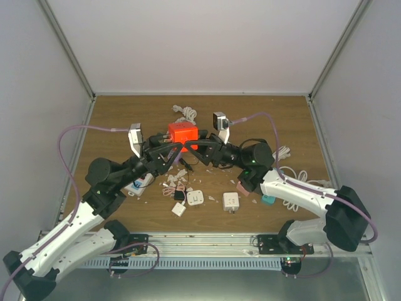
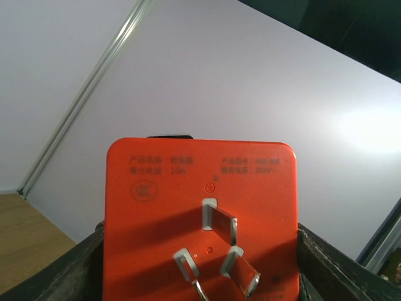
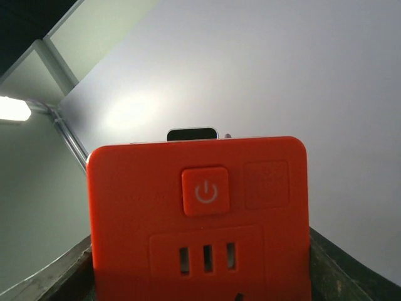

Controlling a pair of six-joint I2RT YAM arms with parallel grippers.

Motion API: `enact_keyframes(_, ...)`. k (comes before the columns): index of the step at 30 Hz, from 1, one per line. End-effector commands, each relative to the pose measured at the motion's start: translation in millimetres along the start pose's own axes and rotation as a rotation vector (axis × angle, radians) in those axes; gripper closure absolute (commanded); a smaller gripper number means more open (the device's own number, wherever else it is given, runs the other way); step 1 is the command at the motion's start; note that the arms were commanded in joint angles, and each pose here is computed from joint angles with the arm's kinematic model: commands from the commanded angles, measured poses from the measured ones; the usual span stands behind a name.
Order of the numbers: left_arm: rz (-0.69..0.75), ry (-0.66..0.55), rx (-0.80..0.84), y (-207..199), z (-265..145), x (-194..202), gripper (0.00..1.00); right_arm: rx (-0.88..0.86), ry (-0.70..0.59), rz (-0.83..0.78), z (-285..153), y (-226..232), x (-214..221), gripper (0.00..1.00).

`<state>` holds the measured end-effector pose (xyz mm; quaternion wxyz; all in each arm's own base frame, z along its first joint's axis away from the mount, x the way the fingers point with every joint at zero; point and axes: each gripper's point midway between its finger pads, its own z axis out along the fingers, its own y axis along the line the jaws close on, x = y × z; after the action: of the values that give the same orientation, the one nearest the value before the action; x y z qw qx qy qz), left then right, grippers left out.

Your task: Insert the plug

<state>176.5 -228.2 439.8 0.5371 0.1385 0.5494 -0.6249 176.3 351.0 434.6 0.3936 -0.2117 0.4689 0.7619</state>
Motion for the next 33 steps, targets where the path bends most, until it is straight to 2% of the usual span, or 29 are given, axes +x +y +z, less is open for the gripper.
enact_keyframes(1,0.050,-0.042,0.047,-13,-5,-8,0.53,-0.029,-0.043,-0.008,5,9,-11,0.44)
enact_keyframes(3,0.071,-0.045,0.007,-6,-6,-7,0.46,-0.004,-0.036,-0.006,5,4,-9,0.57)
enact_keyframes(5,0.105,-0.044,-0.056,5,-9,-7,0.37,0.044,-0.022,-0.018,5,-6,-7,0.66)
enact_keyframes(6,0.129,-0.046,-0.092,10,-10,-7,0.30,0.068,-0.013,-0.028,4,-11,-5,0.69)
enact_keyframes(9,0.186,-0.019,-0.276,39,-22,-4,0.06,0.181,0.009,-0.076,-1,-29,-2,0.72)
enact_keyframes(10,0.214,-0.008,-0.338,47,-29,-5,0.02,0.226,0.020,-0.097,-4,-36,0,0.72)
enact_keyframes(15,0.388,0.044,-0.637,72,-70,-20,0.01,0.476,0.141,-0.183,-23,-83,18,0.72)
enact_keyframes(18,0.449,0.015,-0.767,70,-94,-42,0.01,0.600,0.292,-0.218,-31,-118,43,0.72)
enact_keyframes(24,0.611,-0.038,-0.731,38,-111,-69,0.01,0.738,0.545,-0.278,-22,-169,98,0.73)
enact_keyframes(28,0.625,-0.048,-0.736,23,-117,-83,0.01,0.799,0.726,-0.295,-9,-200,142,0.73)
enact_keyframes(33,0.611,-0.049,-0.742,3,-125,-99,0.01,0.818,0.870,-0.331,7,-223,191,0.72)
